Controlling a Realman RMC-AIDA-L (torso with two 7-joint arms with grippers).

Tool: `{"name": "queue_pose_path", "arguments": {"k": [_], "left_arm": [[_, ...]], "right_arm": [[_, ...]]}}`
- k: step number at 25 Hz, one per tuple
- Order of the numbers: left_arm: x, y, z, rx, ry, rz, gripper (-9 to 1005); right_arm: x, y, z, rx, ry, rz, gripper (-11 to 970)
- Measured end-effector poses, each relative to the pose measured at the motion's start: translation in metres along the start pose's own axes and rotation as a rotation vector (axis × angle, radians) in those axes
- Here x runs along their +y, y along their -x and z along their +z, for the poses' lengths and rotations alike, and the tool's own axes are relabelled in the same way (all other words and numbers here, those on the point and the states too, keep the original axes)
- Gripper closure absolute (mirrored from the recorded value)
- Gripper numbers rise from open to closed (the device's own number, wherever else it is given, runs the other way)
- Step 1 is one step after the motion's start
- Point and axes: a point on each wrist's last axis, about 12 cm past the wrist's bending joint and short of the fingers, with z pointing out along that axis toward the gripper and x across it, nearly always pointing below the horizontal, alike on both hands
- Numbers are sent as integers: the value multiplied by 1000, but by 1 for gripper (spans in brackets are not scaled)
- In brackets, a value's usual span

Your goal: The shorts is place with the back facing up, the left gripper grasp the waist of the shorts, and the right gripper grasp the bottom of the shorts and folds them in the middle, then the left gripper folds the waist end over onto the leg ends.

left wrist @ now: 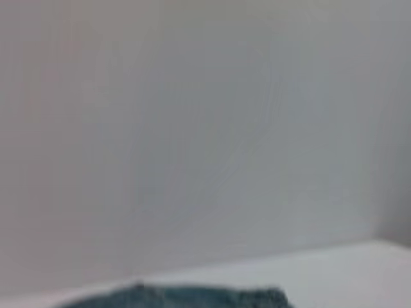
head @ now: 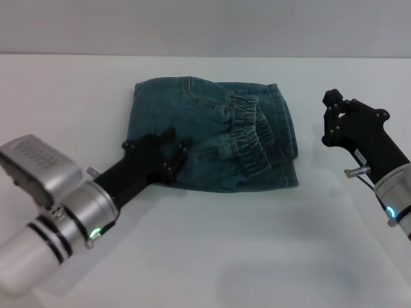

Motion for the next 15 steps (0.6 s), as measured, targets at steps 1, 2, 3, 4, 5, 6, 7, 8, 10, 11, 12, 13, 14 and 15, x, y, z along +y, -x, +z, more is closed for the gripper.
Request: {"name": "queue_pose_path", "arguments": {"k": [1, 2, 3, 4, 5, 6, 7, 8, 10, 11, 12, 13, 14, 15], "left_arm": [[0, 0, 0, 0, 0, 0, 634], [1, 1, -5, -32, 14, 15, 627], [2, 3, -12, -71, 37, 36, 621], [6, 4, -20, -110, 76, 51, 615], [10, 7, -29, -149, 123, 68, 608], [12, 8, -34, -167, 146, 76, 602], [17, 9, -43, -194, 189, 81, 596], [20, 10, -50, -212, 219, 84, 589], [32, 10, -65, -233, 306, 82, 562], [36, 9, -70, -235, 336, 79, 540], [38, 8, -75, -235, 360, 76, 518], [41, 6, -80, -234, 385, 73, 497], [42, 5, -85, -234, 403, 70, 476], [42, 4, -87, -234, 411, 68, 454]], "right_arm": [[0, 0, 0, 0, 0, 0, 900], [0, 0, -1, -5, -1, 0, 900], [-1, 0, -2, -9, -2, -1, 900], [-2, 1, -5, -23, -9, -2, 900], [-3, 1, -7, -28, -13, -3, 900], [-5, 2, -12, -54, -23, -9, 900], [-10, 4, -24, -113, -38, -30, 899], [-10, 4, -24, -113, -38, -30, 899], [-16, 7, -34, -165, -51, -57, 899], [-19, 8, -38, -183, -58, -66, 899], [-23, 8, -42, -198, -71, -73, 899], [-27, 8, -47, -208, -92, -78, 898], [-31, 9, -51, -217, -118, -78, 898], [-37, 9, -56, -226, -160, -71, 898]]}}
